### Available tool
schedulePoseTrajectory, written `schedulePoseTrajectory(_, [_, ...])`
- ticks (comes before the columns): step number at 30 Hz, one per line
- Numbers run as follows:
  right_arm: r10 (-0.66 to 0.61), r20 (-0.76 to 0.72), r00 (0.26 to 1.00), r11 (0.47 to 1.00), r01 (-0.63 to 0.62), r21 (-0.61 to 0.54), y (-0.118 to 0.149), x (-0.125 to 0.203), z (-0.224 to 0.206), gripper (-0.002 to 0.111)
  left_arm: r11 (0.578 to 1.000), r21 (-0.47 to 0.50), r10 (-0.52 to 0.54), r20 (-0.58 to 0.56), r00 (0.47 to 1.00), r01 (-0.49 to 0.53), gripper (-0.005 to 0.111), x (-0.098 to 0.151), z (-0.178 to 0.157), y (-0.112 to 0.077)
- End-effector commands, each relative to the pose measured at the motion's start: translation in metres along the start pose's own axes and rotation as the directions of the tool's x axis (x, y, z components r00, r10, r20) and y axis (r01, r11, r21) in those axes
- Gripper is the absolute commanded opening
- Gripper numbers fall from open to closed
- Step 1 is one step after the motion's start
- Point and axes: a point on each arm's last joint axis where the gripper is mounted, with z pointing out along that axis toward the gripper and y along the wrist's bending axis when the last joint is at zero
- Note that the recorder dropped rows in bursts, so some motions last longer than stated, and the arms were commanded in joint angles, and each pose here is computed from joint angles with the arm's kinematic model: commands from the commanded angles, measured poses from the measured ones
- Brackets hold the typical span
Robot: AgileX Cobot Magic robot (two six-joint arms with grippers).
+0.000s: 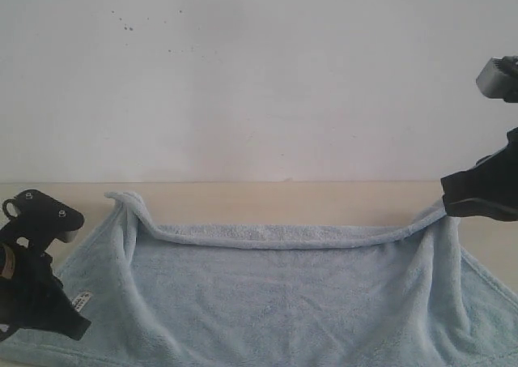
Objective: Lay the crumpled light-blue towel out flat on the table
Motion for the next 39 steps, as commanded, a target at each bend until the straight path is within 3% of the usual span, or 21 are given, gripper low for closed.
schedulePoseTrajectory(1, [-0.014,-0.004,1.0,1.0,0.014,0.006,-0.002,0.001,0.003,0.0,0.999,-0.014,-0.046,-0.024,0.999,0.046,0.004,0.008,0.016,0.013])
schedulePoseTrajectory(4, [-0.019,-0.004,1.0,1.0,0.019,0.005,-0.002,0.001,0.003,0.0,0.997,-0.01,-0.075,-0.04,0.996,0.074,0.004,0.013,0.028,0.018])
schedulePoseTrajectory(13, [-0.018,-0.005,1.0,1.0,0.018,0.005,-0.002,0.001,0.003,0.0,0.998,0.023,-0.062,-0.103,0.993,0.064,0.004,0.023,0.055,0.011])
schedulePoseTrajectory(16, [-0.018,-0.006,1.0,1.0,0.018,0.004,-0.002,0.001,0.003,0.0,0.998,0.014,-0.061,-0.167,0.984,0.064,0.004,0.029,0.057,0.011])
schedulePoseTrajectory(27, [-0.019,-0.017,1.0,1.0,0.019,-0.005,-0.001,0.002,0.003,0.0,0.988,-0.078,-0.154,-0.458,0.875,0.133,0.004,0.07,0.049,0.009])
schedulePoseTrajectory(34, [-0.019,-0.034,0.999,1.0,0.019,-0.018,0.0,0.004,0.002,0.0,0.97,-0.129,-0.244,-0.515,0.822,0.206,0.004,0.097,0.036,0.002])
schedulePoseTrajectory(39, [-0.054,-0.126,0.991,0.997,0.047,-0.056,0.003,0.012,0.002,0.0,0.961,-0.154,-0.278,-0.51,0.814,0.232,0.004,0.101,0.026,0.003])
